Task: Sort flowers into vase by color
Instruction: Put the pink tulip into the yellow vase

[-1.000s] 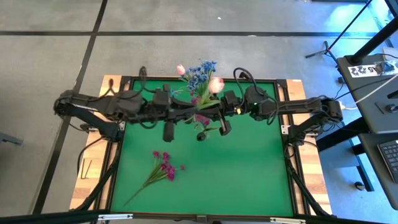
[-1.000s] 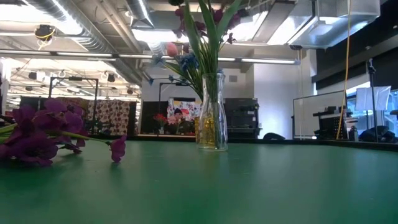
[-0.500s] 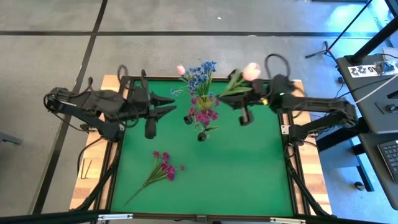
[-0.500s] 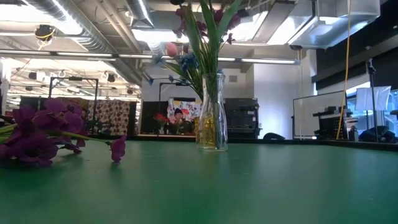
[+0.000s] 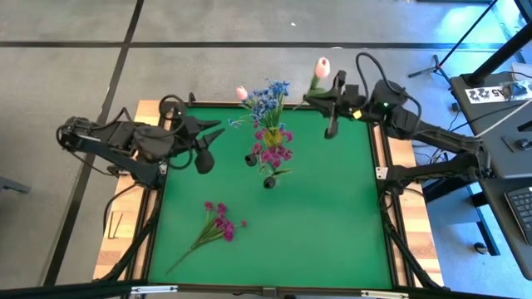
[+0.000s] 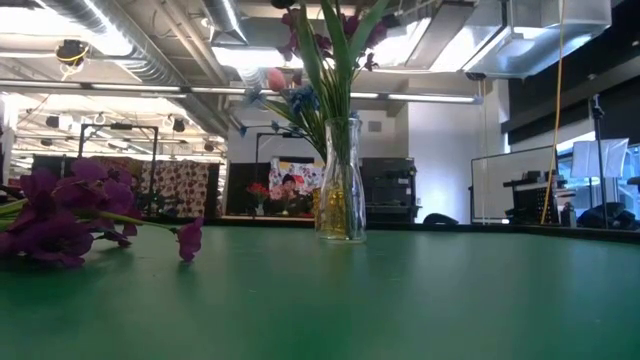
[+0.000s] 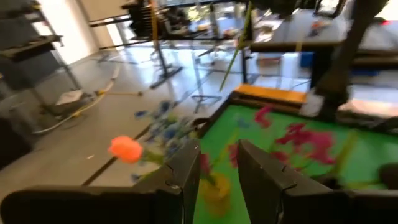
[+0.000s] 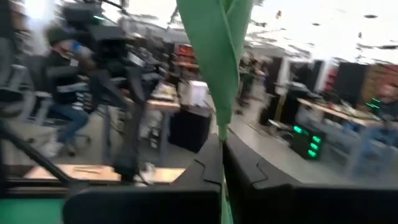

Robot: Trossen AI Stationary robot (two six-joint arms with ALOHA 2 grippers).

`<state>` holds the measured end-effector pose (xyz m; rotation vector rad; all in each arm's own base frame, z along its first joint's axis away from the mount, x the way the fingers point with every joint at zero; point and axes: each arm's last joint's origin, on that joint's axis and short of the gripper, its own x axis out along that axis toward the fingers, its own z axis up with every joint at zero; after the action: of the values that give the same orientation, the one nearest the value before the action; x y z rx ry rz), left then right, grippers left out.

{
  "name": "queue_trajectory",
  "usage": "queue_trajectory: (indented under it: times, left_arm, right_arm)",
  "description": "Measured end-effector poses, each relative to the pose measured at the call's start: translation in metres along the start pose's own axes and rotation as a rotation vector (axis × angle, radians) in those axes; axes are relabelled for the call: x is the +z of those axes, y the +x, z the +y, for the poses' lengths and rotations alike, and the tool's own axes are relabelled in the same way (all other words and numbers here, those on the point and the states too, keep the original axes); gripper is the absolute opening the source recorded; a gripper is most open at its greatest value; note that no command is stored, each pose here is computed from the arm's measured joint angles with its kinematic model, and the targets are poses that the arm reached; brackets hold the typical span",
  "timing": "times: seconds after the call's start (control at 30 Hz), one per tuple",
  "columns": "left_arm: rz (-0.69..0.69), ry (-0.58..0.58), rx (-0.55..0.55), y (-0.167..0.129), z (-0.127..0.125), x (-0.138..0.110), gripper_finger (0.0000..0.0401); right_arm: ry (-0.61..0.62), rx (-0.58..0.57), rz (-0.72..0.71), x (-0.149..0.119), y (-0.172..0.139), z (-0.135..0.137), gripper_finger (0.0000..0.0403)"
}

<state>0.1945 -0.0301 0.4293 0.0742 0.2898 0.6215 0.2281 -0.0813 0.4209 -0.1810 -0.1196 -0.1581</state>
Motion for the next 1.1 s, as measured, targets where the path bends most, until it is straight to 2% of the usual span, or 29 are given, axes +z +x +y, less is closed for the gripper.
queue_trajectory:
  times: [0.17,0.47,0.8,1.1]
  left_arm:
    - [0.001,-0.021,0.076,0.006,0.014,-0.027,0.0100]
    - [-0.068,-0.125,0.081,0.012,0.028,-0.071,0.0100]
    - [-0.092,-0.159,0.055,0.024,0.020,-0.107,0.0100]
    - [-0.104,-0.193,0.053,0.034,0.012,-0.134,0.0100]
  right_arm:
    - [0.013,-0.044,0.051,-0.026,-0.004,-0.018,0.0001]
    - [0.085,-0.038,0.012,-0.070,-0.014,-0.035,0.0001]
    - [0.075,-0.012,-0.023,-0.106,-0.022,-0.027,0.0001]
    - [0.104,0.002,-0.158,-0.137,-0.037,-0.016,0.0001]
